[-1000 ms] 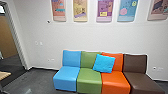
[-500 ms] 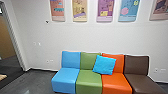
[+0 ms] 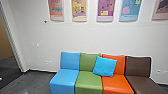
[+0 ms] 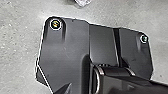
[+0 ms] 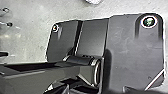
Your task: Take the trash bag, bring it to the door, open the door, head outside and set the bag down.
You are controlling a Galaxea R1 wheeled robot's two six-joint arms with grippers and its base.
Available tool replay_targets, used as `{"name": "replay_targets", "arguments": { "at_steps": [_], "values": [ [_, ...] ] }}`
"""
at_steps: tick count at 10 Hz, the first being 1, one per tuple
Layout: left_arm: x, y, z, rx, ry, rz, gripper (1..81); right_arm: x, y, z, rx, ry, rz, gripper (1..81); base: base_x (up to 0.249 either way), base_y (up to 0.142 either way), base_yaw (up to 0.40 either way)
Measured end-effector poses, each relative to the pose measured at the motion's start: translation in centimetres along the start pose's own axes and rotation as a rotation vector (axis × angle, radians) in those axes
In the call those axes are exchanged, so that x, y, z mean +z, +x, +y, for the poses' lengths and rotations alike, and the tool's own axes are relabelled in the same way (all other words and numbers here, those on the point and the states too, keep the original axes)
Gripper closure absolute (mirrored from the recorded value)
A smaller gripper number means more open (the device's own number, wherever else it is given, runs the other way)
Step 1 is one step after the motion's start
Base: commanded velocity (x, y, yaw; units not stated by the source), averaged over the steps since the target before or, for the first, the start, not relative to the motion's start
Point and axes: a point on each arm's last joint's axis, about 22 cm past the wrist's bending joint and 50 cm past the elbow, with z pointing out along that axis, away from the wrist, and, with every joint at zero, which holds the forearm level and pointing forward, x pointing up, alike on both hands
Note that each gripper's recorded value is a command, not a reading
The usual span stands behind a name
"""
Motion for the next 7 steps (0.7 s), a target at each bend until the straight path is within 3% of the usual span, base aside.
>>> {"name": "replay_targets", "arguments": {
  "at_steps": [4,7],
  "values": [
    [0.00,0.11,0.00,0.000,0.000,0.001,1.0,0.00,0.05,0.01,0.000,0.000,0.000,1.0,0.122,0.000,0.000],
    [0.00,0.37,0.01,0.001,0.000,0.002,1.0,0.04,0.47,-0.01,-0.005,0.001,0.004,1.0,0.000,0.000,0.000]
  ]
}}
